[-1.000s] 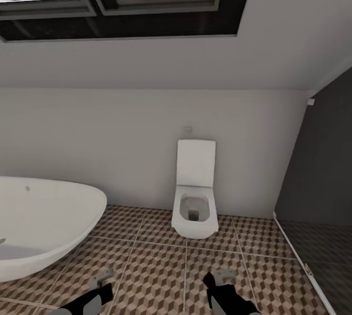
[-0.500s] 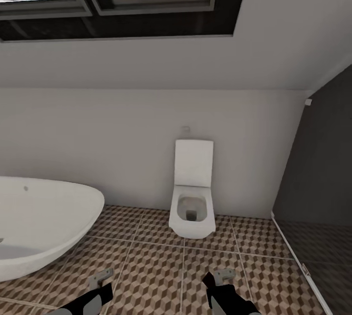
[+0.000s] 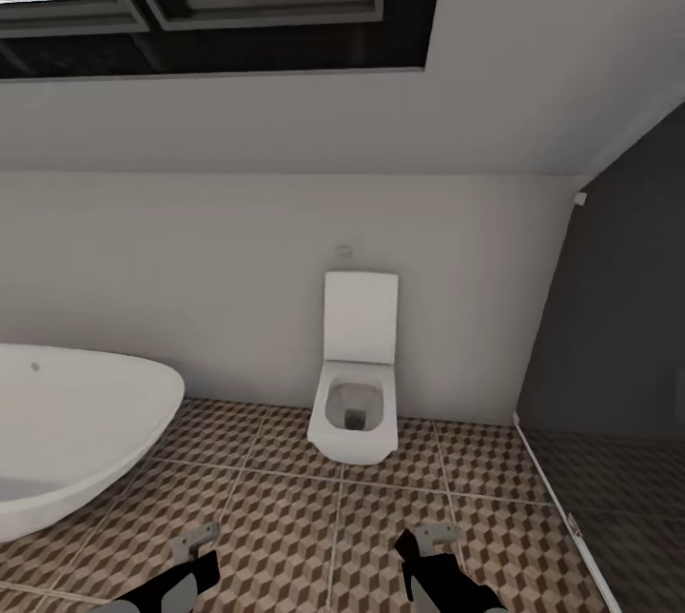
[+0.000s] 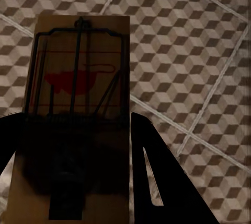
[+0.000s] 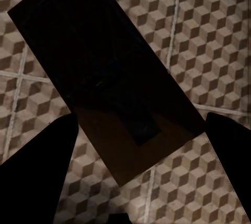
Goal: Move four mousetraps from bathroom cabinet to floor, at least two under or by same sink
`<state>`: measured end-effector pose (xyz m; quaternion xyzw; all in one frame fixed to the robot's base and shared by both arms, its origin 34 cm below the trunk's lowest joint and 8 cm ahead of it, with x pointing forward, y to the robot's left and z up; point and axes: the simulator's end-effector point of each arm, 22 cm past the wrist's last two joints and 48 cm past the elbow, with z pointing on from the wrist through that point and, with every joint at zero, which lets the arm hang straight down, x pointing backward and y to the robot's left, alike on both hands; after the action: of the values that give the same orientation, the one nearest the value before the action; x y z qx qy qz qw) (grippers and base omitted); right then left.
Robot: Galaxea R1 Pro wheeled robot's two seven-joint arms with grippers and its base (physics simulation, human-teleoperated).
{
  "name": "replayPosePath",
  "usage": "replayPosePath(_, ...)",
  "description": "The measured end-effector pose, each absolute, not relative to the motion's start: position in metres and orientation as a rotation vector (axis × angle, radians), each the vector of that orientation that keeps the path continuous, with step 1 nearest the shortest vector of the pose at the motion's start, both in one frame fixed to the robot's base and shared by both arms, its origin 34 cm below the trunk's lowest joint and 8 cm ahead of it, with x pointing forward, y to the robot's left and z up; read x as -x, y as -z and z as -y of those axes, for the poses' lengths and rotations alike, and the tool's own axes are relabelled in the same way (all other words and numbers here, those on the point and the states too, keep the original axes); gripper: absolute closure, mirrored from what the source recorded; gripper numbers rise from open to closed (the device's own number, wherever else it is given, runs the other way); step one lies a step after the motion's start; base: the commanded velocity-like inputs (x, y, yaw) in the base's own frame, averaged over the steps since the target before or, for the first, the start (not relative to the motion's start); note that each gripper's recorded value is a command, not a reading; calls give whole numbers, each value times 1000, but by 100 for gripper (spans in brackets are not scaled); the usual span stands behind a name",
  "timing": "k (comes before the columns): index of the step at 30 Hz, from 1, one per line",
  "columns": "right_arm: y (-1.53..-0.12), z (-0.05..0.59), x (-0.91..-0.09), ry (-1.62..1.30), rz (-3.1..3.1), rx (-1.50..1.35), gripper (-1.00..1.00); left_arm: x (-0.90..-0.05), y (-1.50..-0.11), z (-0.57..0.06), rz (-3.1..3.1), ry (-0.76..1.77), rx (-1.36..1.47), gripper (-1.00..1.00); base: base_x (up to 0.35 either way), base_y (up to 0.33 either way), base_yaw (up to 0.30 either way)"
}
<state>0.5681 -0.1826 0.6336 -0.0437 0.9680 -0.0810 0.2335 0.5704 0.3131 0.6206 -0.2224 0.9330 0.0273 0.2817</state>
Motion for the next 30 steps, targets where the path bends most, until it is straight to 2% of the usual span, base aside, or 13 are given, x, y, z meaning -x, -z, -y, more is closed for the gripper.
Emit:
replayPosePath(6, -634, 183, -568, 222, -2658, 120, 100, -571, -621, -313, -2499, -72, 595, 100, 0, -116, 0)
replayPosePath(20, -643, 182, -584, 218, -2588, 101, 100, -576, -625, -320, -2495, -82, 557, 100, 0, -9, 0)
replayPosePath(30, -674, 184, -623, 208, -2458, 39, 100, -602, -640, -299, -2530, -39, 245, 100, 0, 0, 0)
